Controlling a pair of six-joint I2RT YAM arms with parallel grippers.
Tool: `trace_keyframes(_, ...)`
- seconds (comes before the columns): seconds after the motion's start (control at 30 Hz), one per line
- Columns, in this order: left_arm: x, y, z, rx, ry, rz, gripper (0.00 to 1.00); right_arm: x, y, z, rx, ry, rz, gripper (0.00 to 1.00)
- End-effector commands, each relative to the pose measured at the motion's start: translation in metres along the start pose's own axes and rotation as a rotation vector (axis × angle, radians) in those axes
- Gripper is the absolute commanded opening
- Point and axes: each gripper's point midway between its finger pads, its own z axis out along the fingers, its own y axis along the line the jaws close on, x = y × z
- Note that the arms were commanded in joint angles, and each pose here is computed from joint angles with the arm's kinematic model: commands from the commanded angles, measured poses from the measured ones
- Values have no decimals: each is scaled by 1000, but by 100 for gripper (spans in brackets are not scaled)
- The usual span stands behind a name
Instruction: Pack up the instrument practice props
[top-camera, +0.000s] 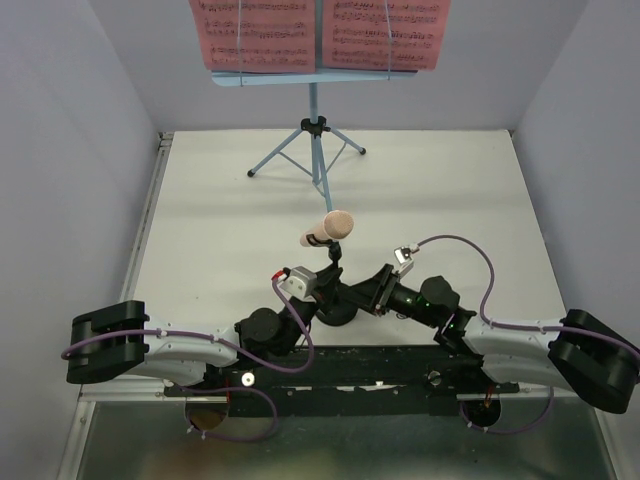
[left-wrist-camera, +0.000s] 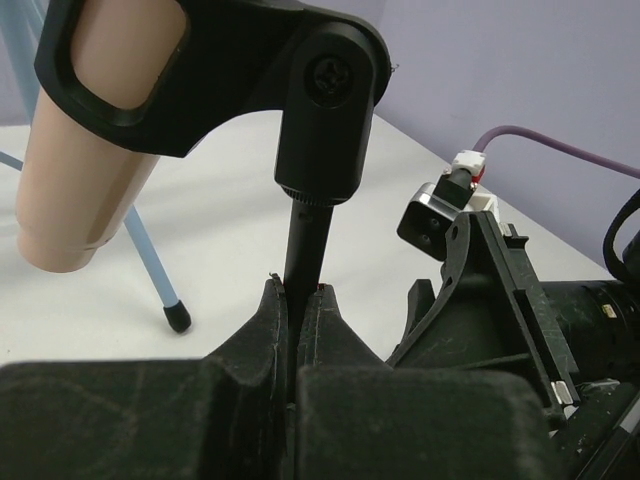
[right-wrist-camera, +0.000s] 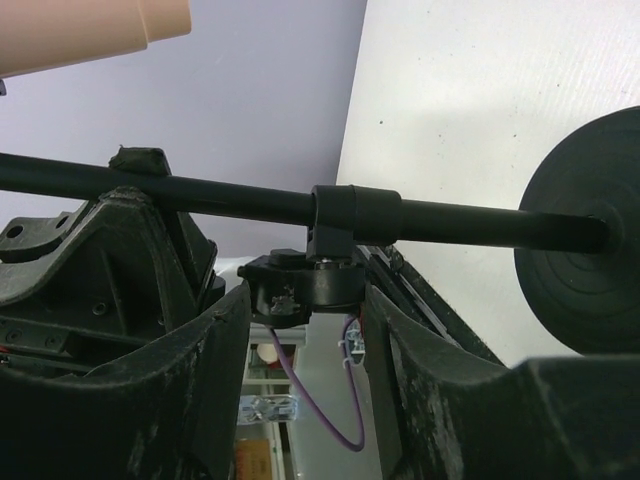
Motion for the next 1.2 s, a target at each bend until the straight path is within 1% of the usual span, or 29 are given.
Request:
trace_keyframes(0.0, 45, 10, -16, -11, 132, 79, 0, -8, 14, 6, -51, -28, 20, 3)
trace_keyframes(0.03, 45, 9, -16, -8, 131, 77, 0, -7, 14, 8, -52, -20, 18, 1)
trace_keyframes(0.27, 45, 9, -17, -9, 130, 82, 0, -8, 14, 13, -46, -18, 24, 1)
trace_keyframes(0.3, 45, 10, -17, -12, 129, 80, 0, -9, 13, 13, -45, -21, 24, 17)
trace_keyframes(0.33, 45, 9, -18, -11, 129, 79, 0, -10, 12, 13, -43, -24, 24, 36)
trace_keyframes(0.37, 45, 10, -18, -12, 129, 81, 0, -12, 11, 13, -44, -30, 27, 47)
trace_keyframes(0.4, 45, 10, -18, -12, 128, 80, 0, -12, 10, 12, -44, -33, 30, 50)
trace_keyframes(0.43, 45, 11, -19, -14, 129, 80, 0, -13, 10, 12, -46, -35, 31, 50)
trace_keyframes(0.5, 46, 12, -20, -15, 131, 82, 0, -15, 9, 12, -44, -39, 33, 46)
trace_keyframes(0.53, 46, 11, -19, -15, 130, 81, 0, -15, 9, 12, -46, -38, 34, 39)
trace_keyframes(0.6, 47, 11, -20, -15, 131, 82, 0, -16, 8, 13, -41, -37, 35, 20)
trace_keyframes(0.67, 46, 12, -20, -18, 131, 81, 0, -16, 8, 14, -41, -33, 34, 6)
trace_keyframes(0.7, 46, 11, -20, -15, 131, 82, 0, -17, 8, 15, -43, -35, 32, 1)
trace_keyframes(0.87, 46, 11, -20, -17, 130, 82, 0, -15, 9, 15, -52, -25, 14, 1)
trace_keyframes(0.93, 47, 11, -20, -17, 132, 86, 0, -14, 9, 17, -46, -8, -33, 1)
trace_keyframes(0.97, 47, 11, -19, -17, 132, 86, 0, -15, 12, 21, -43, 3, -76, 1)
trace_keyframes(1.07, 49, 10, -19, -13, 138, 90, 0, -19, 5, 29, 52, 28, -253, 1)
trace_keyframes(1.17, 53, 9, -18, -15, 150, 104, 0, -33, -8, 29, 182, 24, -445, 1)
